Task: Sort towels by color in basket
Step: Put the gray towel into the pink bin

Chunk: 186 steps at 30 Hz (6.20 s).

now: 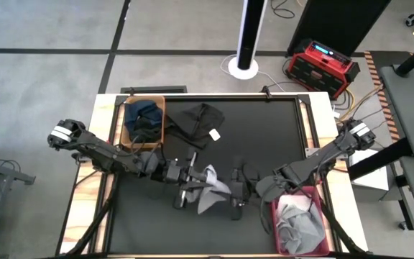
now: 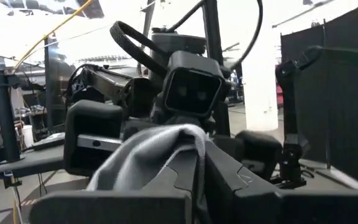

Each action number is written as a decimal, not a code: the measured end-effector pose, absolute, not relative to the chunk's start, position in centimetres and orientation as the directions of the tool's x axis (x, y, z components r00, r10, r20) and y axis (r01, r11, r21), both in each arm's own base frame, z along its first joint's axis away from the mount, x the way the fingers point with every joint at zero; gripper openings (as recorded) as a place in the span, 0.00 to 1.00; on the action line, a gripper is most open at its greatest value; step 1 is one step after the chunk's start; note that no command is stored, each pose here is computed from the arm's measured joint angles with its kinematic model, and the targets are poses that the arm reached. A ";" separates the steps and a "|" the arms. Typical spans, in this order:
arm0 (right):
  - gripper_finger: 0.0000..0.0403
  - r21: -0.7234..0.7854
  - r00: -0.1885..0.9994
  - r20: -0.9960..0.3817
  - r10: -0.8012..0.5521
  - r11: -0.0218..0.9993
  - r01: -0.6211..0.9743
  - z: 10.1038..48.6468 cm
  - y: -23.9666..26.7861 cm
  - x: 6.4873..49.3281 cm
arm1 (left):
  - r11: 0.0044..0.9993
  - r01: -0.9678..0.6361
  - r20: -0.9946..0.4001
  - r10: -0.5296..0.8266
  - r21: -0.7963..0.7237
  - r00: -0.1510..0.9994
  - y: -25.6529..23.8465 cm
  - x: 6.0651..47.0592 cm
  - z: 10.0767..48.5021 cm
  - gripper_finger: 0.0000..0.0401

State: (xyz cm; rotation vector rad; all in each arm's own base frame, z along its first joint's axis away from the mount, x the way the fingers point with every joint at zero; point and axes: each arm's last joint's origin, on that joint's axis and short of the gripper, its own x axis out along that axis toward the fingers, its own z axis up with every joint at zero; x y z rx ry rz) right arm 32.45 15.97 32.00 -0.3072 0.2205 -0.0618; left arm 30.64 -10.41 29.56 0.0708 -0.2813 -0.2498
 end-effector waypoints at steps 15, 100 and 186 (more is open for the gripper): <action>0.03 -0.230 0.925 -0.323 -0.200 0.965 0.128 32.7 14.8 31.5 | 0.995 0.079 0.165 -0.089 0.067 0.982 -9.6 29.8 30.1 0.57; 0.03 -0.279 -0.203 -0.955 -0.214 0.883 0.379 18.3 19.8 19.0 | 0.972 -0.168 -0.080 0.183 0.163 0.980 -8.0 27.5 29.8 0.72; 0.02 -0.169 -0.019 -0.984 -0.178 0.894 0.416 16.5 21.4 17.4 | 0.975 -0.169 -0.095 0.184 0.144 0.978 -8.0 27.5 29.7 0.72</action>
